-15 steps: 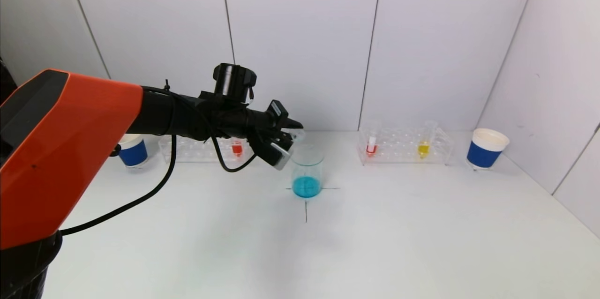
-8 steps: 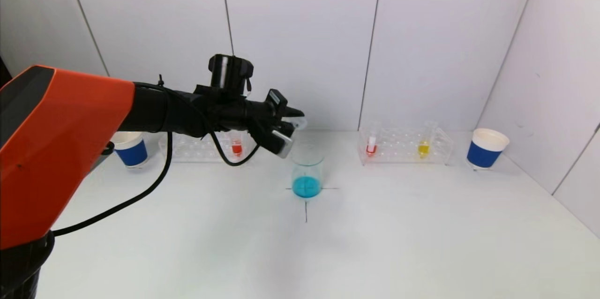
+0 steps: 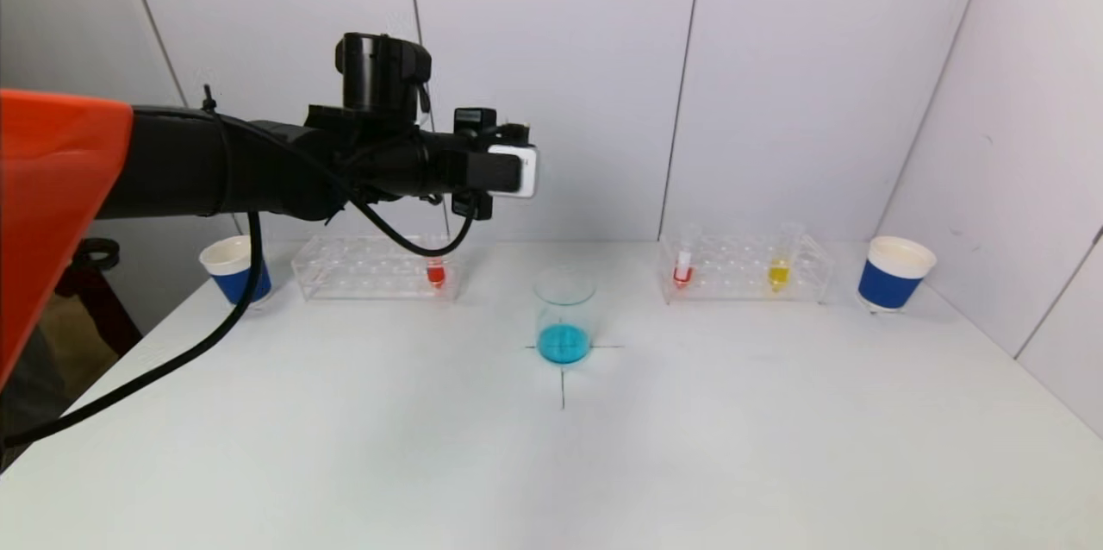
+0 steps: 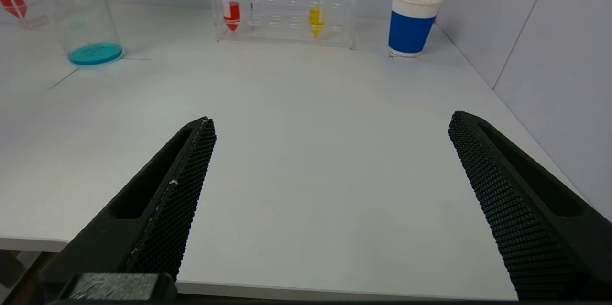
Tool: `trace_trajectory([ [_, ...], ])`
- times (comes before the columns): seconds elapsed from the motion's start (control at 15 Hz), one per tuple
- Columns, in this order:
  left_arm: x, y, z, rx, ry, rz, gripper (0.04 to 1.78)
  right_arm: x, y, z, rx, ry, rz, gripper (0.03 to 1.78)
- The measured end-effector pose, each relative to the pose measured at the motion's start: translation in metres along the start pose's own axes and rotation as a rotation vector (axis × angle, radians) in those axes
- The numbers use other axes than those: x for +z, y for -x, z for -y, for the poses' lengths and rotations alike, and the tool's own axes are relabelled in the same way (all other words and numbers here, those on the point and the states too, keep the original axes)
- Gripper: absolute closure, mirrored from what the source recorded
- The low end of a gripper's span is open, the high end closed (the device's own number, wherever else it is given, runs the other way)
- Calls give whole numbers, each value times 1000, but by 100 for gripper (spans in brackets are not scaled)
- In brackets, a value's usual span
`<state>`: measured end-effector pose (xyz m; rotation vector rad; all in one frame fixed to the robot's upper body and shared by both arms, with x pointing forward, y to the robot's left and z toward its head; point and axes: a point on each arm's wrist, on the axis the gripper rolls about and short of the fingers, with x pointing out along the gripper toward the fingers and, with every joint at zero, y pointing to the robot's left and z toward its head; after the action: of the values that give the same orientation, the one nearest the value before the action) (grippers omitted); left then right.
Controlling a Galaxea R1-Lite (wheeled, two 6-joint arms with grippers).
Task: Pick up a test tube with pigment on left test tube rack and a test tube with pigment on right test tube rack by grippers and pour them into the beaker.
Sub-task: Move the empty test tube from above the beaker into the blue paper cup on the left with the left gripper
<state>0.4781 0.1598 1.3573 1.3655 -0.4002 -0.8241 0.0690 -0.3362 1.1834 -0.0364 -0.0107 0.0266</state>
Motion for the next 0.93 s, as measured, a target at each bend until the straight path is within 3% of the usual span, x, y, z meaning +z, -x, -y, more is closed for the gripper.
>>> trace_trajectory([
  [0.13,4,9,-10,35,85,-34,139,0,0,0,0,0,0,4],
  [0.47,8,38,-38,186,321,-229,139,0,0,0,0,0,0,4],
  [0.6,12,51,-52,301,443,-329,139,0,0,0,0,0,0,4],
  [0.93,13,86,-91,617,677,-447,139,0,0,0,0,0,0,4],
])
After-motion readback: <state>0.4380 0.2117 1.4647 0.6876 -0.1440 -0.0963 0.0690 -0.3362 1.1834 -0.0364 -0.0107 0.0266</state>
